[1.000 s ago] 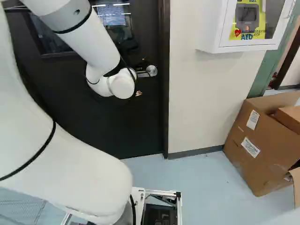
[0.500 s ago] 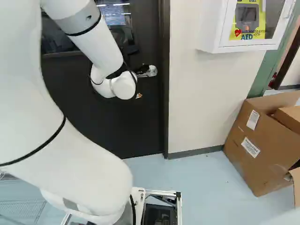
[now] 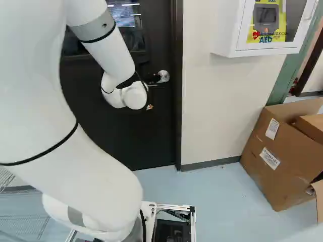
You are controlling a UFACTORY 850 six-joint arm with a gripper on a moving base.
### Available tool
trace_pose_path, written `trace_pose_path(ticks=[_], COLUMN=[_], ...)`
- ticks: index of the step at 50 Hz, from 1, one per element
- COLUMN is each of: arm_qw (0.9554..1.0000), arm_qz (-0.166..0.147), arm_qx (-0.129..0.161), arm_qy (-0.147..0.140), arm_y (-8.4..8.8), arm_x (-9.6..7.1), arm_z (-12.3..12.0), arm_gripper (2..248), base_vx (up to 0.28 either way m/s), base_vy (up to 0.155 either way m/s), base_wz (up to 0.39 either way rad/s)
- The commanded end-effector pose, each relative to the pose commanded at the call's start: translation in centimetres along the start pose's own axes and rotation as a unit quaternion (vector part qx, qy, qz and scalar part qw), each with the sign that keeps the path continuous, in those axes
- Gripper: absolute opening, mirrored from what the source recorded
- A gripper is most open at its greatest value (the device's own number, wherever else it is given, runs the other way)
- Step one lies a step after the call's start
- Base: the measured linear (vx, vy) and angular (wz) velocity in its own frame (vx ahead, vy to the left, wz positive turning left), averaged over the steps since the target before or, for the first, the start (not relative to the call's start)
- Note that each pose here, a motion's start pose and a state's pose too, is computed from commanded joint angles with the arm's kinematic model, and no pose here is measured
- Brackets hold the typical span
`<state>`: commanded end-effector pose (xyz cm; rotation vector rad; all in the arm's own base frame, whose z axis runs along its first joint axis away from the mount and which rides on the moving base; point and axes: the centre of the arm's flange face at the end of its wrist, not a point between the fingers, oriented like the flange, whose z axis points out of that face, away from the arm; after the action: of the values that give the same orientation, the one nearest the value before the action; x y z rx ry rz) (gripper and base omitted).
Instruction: Open the door and move inside
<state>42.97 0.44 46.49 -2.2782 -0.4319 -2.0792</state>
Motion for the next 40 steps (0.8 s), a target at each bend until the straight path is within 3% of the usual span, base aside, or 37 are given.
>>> trace_pose_path(ticks=[40], arm_qw=[0.9989], arm_qz=[0.012], arm_qx=[0.008], arm_qy=[-0.046], arm_y=[-0.5], arm_x=[-4.0], arm_z=[0.9], arm_gripper=[247], base_vx=[0.0], base_vy=[0.0], base_wz=[0.0])
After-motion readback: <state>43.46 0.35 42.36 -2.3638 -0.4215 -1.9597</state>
